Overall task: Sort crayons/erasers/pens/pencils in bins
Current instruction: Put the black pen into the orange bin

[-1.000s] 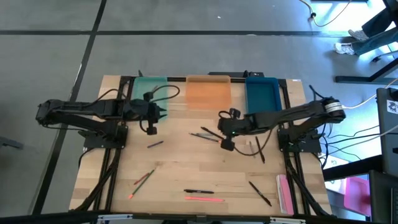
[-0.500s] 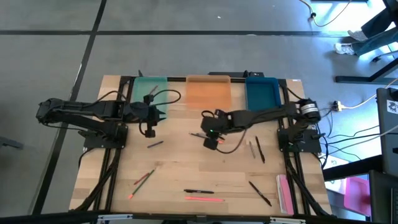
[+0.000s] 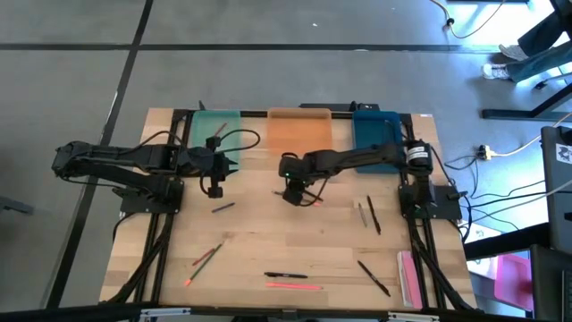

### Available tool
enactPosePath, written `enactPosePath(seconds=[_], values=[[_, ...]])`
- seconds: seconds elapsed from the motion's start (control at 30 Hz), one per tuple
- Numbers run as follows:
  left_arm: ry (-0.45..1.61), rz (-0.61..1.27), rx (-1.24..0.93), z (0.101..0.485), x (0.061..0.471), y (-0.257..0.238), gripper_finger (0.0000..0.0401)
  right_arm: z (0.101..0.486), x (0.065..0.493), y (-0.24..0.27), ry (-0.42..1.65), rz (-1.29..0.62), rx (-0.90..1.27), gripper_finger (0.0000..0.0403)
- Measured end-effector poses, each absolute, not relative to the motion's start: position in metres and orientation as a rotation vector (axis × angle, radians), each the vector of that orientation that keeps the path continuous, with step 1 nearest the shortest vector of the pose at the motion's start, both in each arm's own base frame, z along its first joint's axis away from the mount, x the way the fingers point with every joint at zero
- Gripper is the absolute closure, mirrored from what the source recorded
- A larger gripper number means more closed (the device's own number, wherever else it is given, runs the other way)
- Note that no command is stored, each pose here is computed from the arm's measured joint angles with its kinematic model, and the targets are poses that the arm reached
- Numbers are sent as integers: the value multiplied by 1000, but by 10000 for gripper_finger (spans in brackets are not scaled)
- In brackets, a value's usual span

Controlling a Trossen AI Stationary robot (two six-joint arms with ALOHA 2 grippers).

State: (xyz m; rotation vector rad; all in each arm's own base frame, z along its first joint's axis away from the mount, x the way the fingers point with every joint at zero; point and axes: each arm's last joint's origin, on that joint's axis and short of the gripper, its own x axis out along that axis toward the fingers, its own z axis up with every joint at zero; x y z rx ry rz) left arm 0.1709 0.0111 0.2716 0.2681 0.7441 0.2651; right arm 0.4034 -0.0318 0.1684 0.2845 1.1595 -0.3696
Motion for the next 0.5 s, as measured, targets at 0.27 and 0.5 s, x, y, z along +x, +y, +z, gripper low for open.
enactPosePath(seconds=[0.27, 0.5], values=[[747, 265, 267, 271, 171, 11, 323, 154, 406, -33, 1197, -366, 267, 279], [747, 265, 266, 271, 171, 11, 323, 137, 410, -34, 1229, -346, 229, 279]])
